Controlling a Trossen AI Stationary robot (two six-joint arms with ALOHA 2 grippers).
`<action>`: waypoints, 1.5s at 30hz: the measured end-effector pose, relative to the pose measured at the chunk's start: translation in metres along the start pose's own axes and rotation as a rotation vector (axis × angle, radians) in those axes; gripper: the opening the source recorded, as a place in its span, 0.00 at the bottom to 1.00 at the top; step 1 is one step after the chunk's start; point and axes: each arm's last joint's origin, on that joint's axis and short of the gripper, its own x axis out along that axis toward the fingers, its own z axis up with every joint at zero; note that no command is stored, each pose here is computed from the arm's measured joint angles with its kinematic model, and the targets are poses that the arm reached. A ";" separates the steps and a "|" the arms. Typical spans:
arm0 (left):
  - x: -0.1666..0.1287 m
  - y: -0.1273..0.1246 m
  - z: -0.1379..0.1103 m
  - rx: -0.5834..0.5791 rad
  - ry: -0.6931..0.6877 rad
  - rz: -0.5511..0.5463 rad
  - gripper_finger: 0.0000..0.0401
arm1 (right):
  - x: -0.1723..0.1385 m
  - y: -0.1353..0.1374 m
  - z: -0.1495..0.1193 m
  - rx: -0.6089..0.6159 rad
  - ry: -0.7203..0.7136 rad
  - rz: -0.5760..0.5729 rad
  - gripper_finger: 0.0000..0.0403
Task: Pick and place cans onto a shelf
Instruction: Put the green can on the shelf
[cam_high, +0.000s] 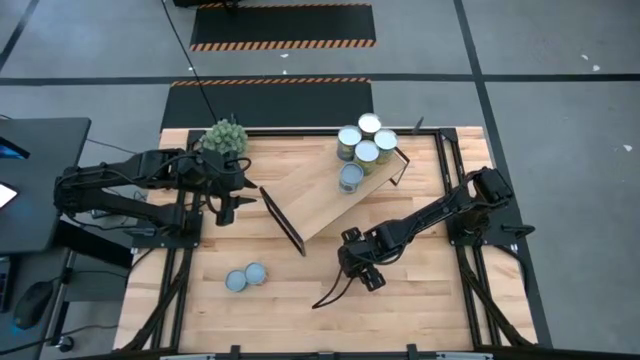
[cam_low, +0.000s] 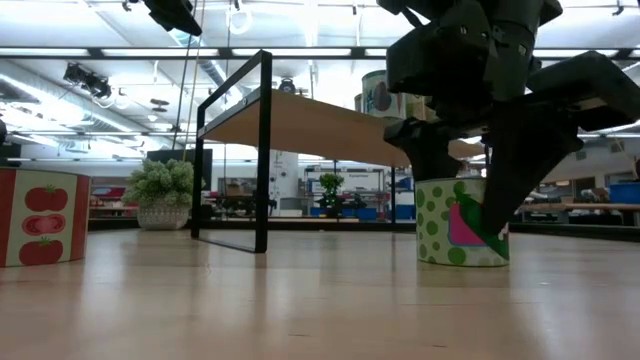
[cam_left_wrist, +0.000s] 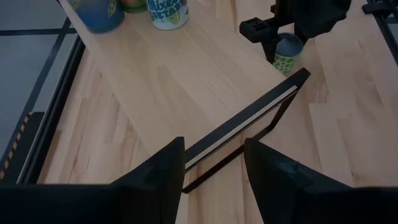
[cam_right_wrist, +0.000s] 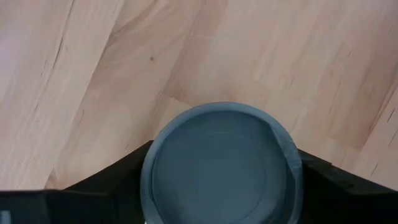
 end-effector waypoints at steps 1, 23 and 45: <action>0.000 0.000 0.000 0.000 0.000 0.001 0.43 | 0.000 0.000 0.001 0.002 -0.001 0.001 0.73; 0.000 0.000 0.001 0.016 -0.007 0.013 0.43 | -0.120 -0.070 0.063 0.231 -0.038 0.046 0.73; 0.000 0.001 0.004 0.037 -0.037 0.023 0.43 | -0.195 -0.139 0.081 0.472 -0.341 -0.279 0.73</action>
